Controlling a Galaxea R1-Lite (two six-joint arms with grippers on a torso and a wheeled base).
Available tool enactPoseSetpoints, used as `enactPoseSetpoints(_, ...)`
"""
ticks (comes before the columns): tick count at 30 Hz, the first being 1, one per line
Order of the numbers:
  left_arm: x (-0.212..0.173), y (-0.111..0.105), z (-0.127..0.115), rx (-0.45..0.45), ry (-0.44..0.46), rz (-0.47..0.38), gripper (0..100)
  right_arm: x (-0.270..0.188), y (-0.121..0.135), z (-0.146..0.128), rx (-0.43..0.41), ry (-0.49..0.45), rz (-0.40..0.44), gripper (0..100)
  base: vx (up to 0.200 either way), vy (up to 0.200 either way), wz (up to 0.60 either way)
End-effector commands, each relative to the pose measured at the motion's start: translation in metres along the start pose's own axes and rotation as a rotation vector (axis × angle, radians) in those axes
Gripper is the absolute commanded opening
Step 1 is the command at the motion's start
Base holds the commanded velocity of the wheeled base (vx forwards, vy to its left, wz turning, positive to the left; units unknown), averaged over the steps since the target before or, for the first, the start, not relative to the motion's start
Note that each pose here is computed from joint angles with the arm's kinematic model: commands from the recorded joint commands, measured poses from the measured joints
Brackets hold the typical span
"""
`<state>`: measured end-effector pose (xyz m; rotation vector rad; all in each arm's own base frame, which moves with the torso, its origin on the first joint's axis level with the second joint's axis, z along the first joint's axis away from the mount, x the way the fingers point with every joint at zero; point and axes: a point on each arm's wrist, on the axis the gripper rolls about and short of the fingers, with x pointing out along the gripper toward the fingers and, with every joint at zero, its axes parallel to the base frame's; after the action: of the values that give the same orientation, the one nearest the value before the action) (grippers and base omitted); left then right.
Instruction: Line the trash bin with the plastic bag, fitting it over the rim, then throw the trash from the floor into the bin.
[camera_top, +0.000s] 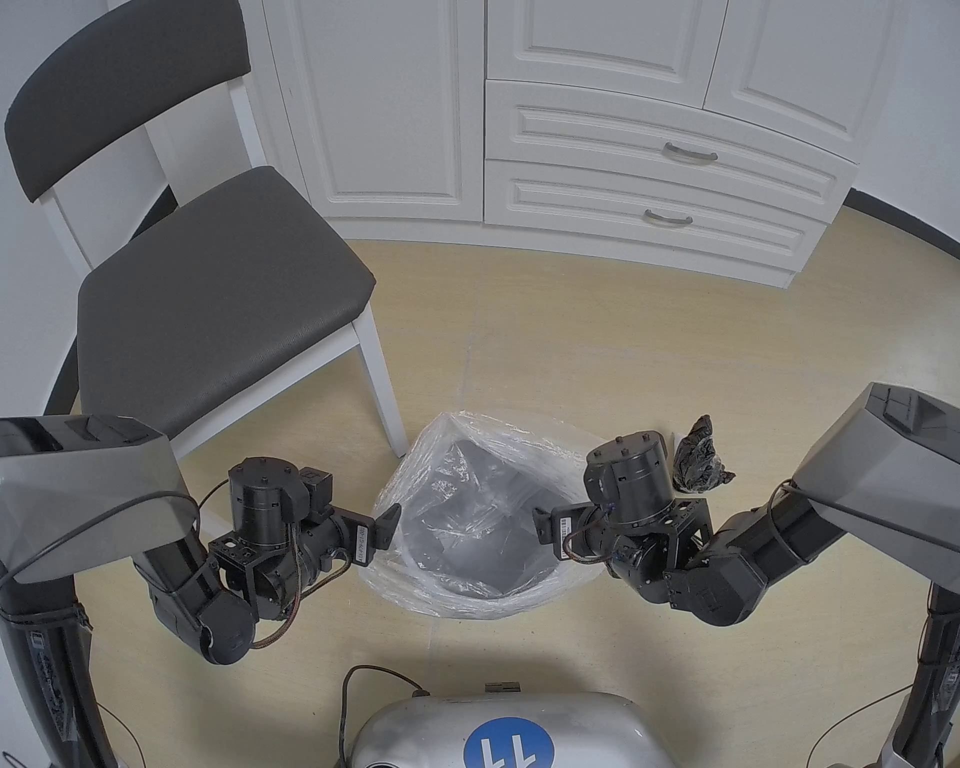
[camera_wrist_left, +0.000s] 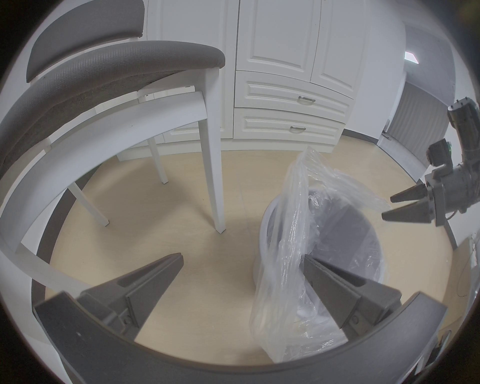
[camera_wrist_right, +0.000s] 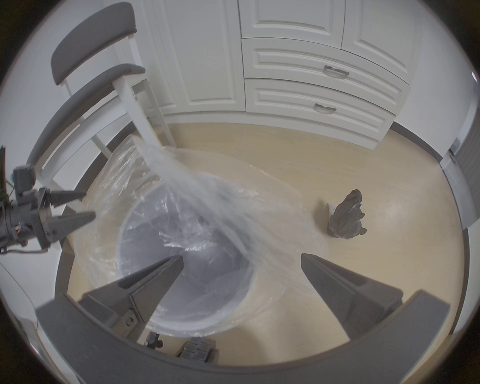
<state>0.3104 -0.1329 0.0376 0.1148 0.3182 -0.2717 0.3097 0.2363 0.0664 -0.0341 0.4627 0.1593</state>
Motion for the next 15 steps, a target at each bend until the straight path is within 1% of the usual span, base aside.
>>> enactPoseSetpoints(1, 0.009, 0.0, -0.009, 0.0, 0.018, 0.012, 100, 0.011, -0.003, 0.0, 0.021, -0.028, -0.017, 100, 0.0, 0.0, 0.0)
enactPoseSetpoints(2, 0.012, 0.003, -0.009, -0.003, 0.016, 0.022, 100, 0.014, -0.005, 0.004, 0.04, -0.069, -0.038, 100, 0.0, 0.0, 0.0)
enactPoseSetpoints(4, 0.015, 0.008, -0.007, -0.01, 0.006, 0.037, 100, 0.016, -0.008, 0.008, 0.043, -0.101, -0.056, 100, 0.0, 0.0, 0.0)
enactPoseSetpoints(8, 0.02, 0.018, 0.0, -0.023, -0.019, 0.068, 100, 0.021, -0.014, 0.008, 0.035, -0.114, -0.072, 100, 0.0, 0.0, 0.0)
enactPoseSetpoints(11, 0.022, 0.022, 0.003, -0.028, -0.03, 0.085, 100, 0.025, -0.014, 0.008, 0.038, -0.12, -0.074, 100, 0.0, 0.0, 0.0)
enactPoseSetpoints(12, 0.024, 0.024, 0.005, -0.032, -0.041, 0.114, 100, 0.025, -0.013, 0.008, 0.043, -0.13, -0.073, 100, 0.0, 0.0, 0.0)
enactPoseSetpoints(15, 0.027, 0.025, 0.009, -0.035, -0.057, 0.139, 100, 0.008, -0.01, 0.011, 0.037, -0.141, -0.051, 100, 0.0, 0.0, 0.0)
